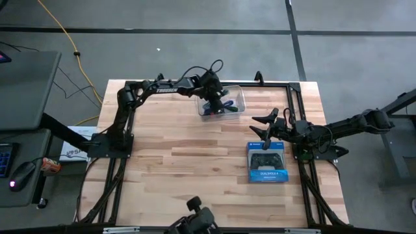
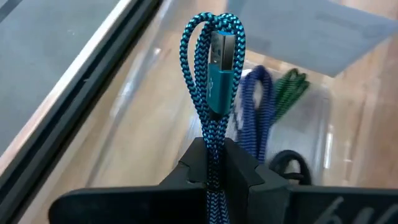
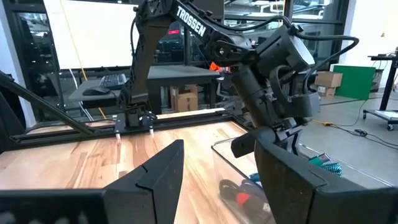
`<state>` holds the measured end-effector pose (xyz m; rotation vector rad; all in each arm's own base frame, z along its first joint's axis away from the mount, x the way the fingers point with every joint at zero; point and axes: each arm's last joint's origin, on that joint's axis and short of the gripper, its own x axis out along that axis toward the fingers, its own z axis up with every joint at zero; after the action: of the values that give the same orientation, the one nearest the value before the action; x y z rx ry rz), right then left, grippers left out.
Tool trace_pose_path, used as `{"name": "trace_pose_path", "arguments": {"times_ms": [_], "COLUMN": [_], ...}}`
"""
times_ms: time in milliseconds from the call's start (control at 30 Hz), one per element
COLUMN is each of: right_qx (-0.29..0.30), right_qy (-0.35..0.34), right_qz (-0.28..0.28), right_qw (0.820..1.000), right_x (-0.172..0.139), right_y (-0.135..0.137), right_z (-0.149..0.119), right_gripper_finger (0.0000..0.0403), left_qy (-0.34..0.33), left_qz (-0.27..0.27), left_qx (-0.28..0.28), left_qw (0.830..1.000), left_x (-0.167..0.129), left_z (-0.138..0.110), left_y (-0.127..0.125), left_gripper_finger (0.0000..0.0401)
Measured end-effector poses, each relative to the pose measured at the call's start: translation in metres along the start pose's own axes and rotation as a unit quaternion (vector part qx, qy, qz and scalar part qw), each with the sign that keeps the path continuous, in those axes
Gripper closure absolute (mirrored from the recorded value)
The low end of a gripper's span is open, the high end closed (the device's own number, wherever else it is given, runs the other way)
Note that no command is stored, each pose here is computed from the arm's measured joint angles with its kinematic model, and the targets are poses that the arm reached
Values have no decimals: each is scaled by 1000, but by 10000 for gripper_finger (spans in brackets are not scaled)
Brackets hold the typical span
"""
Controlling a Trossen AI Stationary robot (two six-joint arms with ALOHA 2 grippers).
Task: Pick and place USB-C Cables
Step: Put the blue charger cable into the bin, then return to Home Position
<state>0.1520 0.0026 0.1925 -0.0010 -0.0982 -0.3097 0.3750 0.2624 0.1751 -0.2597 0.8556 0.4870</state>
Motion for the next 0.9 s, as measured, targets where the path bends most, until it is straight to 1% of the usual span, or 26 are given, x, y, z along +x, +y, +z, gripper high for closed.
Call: {"name": "trace_pose_path", "arguments": {"times_ms": [167,367,533,767,833,900], "right_qx": [-1,-1,-1,-1,-1,-1], "right_qy": [2,2,2,2,2,1], "right_qz": [0,0,0,0,1,1], "right_qw": [1000,1000,1000,1000,1000,1000], "right_x": [0,0,0,0,0,0], "right_y": [0,0,0,0,0,0], "right_z": [0,0,0,0,0,0], "right_gripper_finger": [213,213,213,213,213,213], "left_qy": [3,11,12,11,5,-10], "left_qz": [-7,-7,-1,0,-1,-1], "left_qx": [18,20,20,12,11,12], "left_qw": [1000,1000,1000,1000,1000,1000], "left_x": [0,0,1,-1,-7,-19], "left_z": [0,-2,-2,-1,2,8], "left_y": [-5,-8,-10,-10,-10,-10], "left_gripper_finger": [393,364,326,261,244,231]}}
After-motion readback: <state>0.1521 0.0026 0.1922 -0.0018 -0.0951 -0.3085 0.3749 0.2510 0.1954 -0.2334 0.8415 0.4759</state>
